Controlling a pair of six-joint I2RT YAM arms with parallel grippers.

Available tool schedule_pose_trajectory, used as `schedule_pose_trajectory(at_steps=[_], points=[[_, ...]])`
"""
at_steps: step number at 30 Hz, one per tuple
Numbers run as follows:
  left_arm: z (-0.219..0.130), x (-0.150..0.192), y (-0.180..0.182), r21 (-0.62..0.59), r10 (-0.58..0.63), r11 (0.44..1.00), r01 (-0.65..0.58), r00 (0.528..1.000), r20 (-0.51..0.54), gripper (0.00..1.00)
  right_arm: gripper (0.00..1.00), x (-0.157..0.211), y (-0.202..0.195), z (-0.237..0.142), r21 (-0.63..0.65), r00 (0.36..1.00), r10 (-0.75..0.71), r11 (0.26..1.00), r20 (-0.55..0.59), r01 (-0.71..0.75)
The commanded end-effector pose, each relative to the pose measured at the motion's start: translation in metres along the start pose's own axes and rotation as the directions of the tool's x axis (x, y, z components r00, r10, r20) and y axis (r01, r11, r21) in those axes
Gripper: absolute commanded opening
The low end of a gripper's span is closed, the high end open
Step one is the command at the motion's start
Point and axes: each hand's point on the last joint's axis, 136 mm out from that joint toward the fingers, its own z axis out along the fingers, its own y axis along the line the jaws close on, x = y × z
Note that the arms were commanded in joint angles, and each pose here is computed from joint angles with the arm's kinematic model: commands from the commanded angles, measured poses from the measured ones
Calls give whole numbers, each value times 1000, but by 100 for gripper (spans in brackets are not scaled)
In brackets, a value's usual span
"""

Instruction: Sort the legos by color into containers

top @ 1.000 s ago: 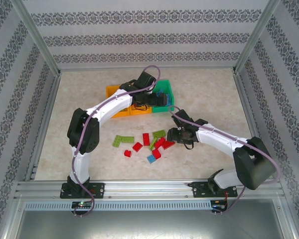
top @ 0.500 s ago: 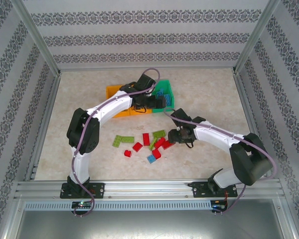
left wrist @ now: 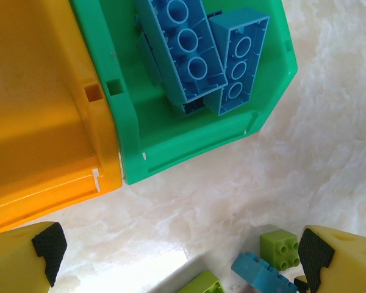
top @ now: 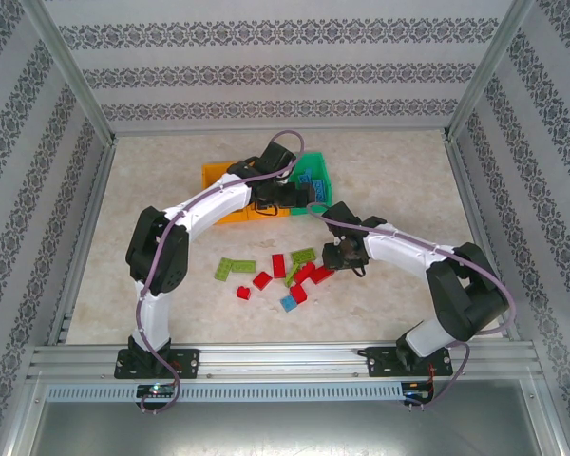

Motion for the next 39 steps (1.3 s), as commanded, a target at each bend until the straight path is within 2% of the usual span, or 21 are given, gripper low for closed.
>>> schedule_pose_trajectory(at_steps=[1,8,16,24,31,36,39], points=[[-18,-15,-2,12,-16,1000,15,998,65,100,42,-5,0,0,-1,1000,-12,1000,0,12],[-16,-14,0,7,-19,1000,18,998,60,100,37,-9,-2,1,0,1000,11,1000,9,-11],[-16,-14,0,6,-22,1000,22,998,60,99,37,-32,12,0,-28,999,26,999,34,-25],[-18,-14,6,-6,-29,1000,29,998,63,99,38,-30,13,14,2,1000,-16,1000,-24,16],[-18,-13,8,-8,-31,999,32,998,62,99,39,-33,10,19,82,997,-58,995,-55,63],[-23,-12,13,-10,-47,999,48,996,74,99,31,-34,10,19,121,995,-76,989,-66,83],[-31,-15,15,-7,-62,998,63,993,98,99,27,-42,13,11,107,998,-60,992,-23,62]])
